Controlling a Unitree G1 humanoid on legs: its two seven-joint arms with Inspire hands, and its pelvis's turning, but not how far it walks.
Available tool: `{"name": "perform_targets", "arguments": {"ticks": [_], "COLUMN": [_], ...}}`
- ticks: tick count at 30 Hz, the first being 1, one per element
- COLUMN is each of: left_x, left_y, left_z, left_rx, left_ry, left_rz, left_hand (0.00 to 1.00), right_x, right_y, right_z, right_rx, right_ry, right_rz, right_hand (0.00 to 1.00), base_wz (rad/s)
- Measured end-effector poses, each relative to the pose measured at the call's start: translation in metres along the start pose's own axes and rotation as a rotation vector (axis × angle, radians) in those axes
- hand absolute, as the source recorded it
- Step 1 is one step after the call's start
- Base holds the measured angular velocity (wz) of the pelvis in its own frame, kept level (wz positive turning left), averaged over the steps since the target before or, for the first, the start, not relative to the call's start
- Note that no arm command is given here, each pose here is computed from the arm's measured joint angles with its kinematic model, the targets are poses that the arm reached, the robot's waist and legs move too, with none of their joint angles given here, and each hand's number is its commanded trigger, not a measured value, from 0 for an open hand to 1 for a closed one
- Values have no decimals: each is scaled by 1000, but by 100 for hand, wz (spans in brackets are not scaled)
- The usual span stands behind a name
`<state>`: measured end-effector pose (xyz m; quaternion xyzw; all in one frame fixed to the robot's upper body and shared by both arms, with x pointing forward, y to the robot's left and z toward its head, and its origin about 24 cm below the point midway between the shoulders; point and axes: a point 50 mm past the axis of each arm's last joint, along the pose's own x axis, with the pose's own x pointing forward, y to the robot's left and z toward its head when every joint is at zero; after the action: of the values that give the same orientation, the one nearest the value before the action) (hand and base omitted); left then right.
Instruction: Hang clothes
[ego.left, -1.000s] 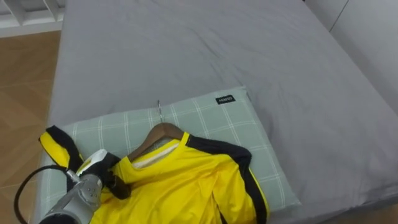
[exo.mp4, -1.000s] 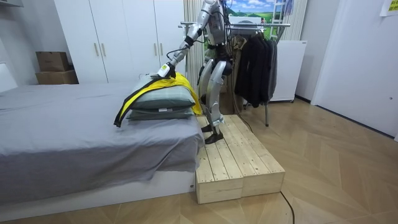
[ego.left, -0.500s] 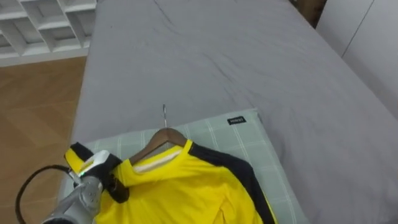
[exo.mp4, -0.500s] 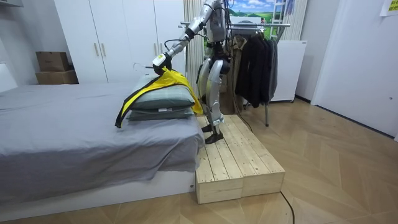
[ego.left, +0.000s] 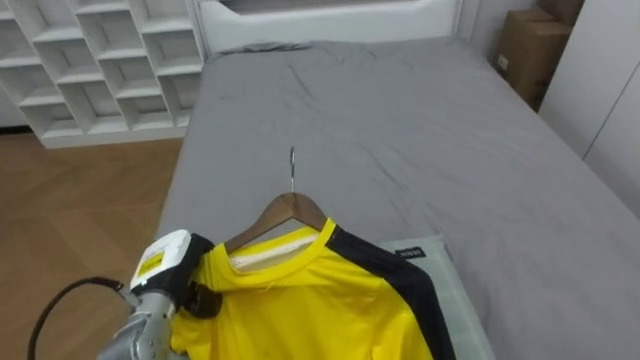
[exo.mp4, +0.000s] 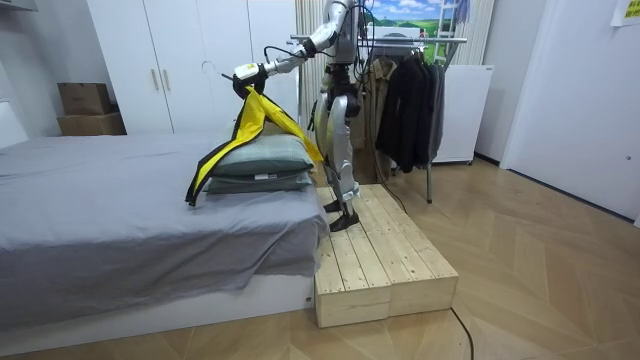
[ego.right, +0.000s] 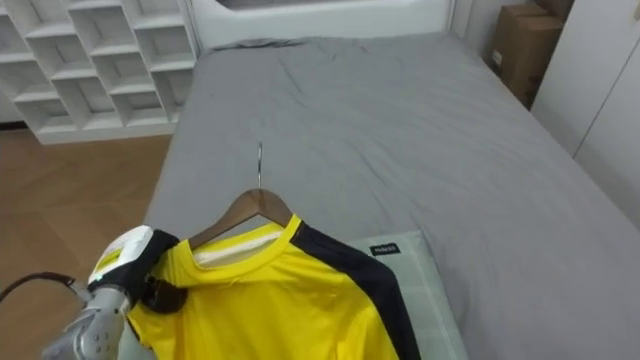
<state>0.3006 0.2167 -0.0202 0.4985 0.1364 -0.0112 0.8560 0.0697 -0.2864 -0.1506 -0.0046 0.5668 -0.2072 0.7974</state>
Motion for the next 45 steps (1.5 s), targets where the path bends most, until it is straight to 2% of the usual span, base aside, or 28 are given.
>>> {"name": "perform_targets", "arguments": {"ticks": [4, 13, 16, 21, 29, 34, 39, 45], "left_x": [-7, -5, -4, -3, -3, -8, -9, -12], "left_y": [-2, 14, 20, 30, 34, 41, 43, 40], "left_z": [-11, -3, 1, 8, 7, 17, 16, 13], "left_rx": [-24, -15, -15, -13, -3, -15, -21, -20], "left_ry": [32, -10, -31, -64, -53, -110, -107, -95], "left_rz": [27, 128, 153, 204, 215, 249, 258, 244], "left_hand": [100, 100, 100, 100, 100, 100, 100, 100], "right_x": [-1, -1, -2, -8, -25, -39, -67, -87], "right_y": [-5, -19, -35, -55, -53, -49, -41, -32], "right_z": [-4, 11, 23, 70, 122, 151, 188, 208], "right_rx": [4, -133, -198, -284, -321, -398, -430, -502], "right_ry": [9, -40, -69, -224, -464, -603, -804, -932], "right_rz": [-28, -141, -211, -364, -465, -503, -541, -576], "right_hand": [0, 0, 0, 0, 0, 0, 0, 0], "base_wz": [-3, -1, 0, 0, 0, -3, -12, -1]}}
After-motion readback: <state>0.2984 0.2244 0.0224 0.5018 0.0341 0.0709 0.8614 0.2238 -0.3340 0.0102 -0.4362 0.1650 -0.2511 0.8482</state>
